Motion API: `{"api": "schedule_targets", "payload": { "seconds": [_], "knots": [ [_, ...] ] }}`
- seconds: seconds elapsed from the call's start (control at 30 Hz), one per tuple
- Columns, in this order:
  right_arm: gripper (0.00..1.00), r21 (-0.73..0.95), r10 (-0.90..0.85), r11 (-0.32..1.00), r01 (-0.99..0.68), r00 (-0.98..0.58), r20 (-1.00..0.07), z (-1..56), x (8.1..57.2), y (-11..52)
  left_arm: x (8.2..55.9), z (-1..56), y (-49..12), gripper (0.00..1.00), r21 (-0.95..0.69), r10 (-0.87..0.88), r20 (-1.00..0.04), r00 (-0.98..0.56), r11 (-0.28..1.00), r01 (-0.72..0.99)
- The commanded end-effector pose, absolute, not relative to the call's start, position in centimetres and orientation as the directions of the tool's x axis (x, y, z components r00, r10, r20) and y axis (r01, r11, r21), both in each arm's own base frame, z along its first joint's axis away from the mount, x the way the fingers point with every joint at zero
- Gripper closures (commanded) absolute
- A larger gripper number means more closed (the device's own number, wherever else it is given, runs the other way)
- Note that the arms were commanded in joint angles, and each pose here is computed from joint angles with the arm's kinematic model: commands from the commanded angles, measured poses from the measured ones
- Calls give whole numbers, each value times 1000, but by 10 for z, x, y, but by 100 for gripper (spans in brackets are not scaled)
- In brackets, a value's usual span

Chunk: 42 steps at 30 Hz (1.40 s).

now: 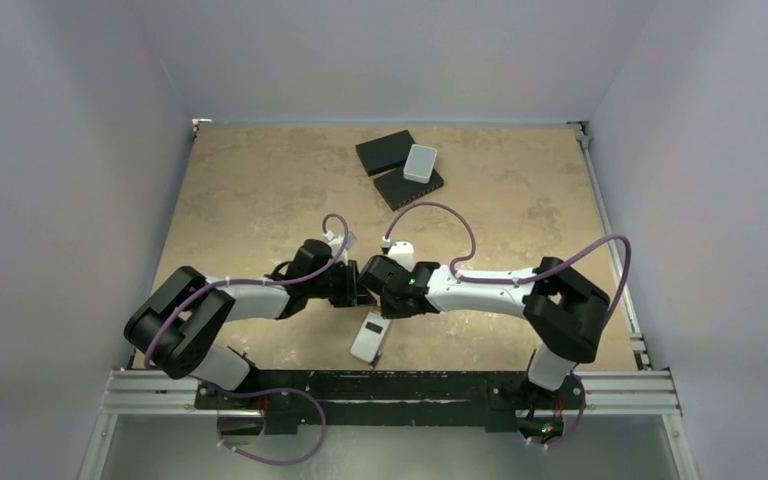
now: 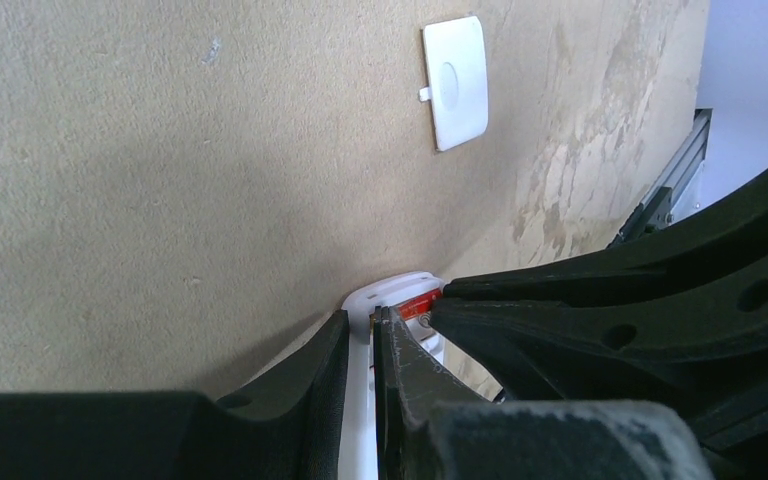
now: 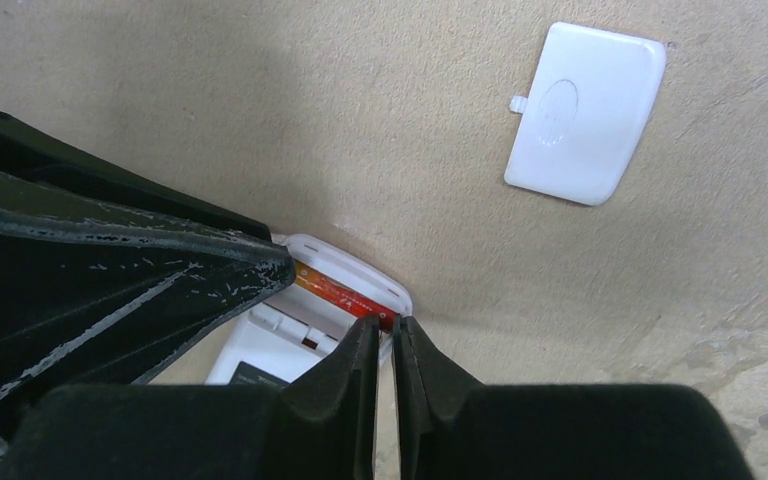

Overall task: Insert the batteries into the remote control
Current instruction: Load the battery into the remote control.

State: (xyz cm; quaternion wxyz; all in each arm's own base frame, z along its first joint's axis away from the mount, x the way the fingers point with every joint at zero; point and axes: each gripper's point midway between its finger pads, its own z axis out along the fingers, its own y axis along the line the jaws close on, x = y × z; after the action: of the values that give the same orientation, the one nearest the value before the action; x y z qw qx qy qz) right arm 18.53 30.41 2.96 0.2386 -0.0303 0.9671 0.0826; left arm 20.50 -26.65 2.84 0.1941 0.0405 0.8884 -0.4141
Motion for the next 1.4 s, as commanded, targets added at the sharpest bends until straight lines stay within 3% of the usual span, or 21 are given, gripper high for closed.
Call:
{"api": "schedule_targets", "payload": {
  "seconds": [0.0,0.3,1.03,1.37],
  "knots": [
    [84,16,-74,996,-92,-881,-467,1,192,288,200,52,-280,86,-758,-67,-416,-907,576,305],
    [82,-63,-111,994,-92,-881,-461,3,197,286,200,57,-279,86,-760,-72,-427,-902,570,314],
    [75,100,-4,992,-73,-823,-568,84,202,286,209,50,-277,85,-731,-79,-428,-900,615,294],
    [71,244,-95,935,-257,-845,-526,81,162,279,217,64,-281,80,-729,-88,-436,-896,618,294]
  ]
}}
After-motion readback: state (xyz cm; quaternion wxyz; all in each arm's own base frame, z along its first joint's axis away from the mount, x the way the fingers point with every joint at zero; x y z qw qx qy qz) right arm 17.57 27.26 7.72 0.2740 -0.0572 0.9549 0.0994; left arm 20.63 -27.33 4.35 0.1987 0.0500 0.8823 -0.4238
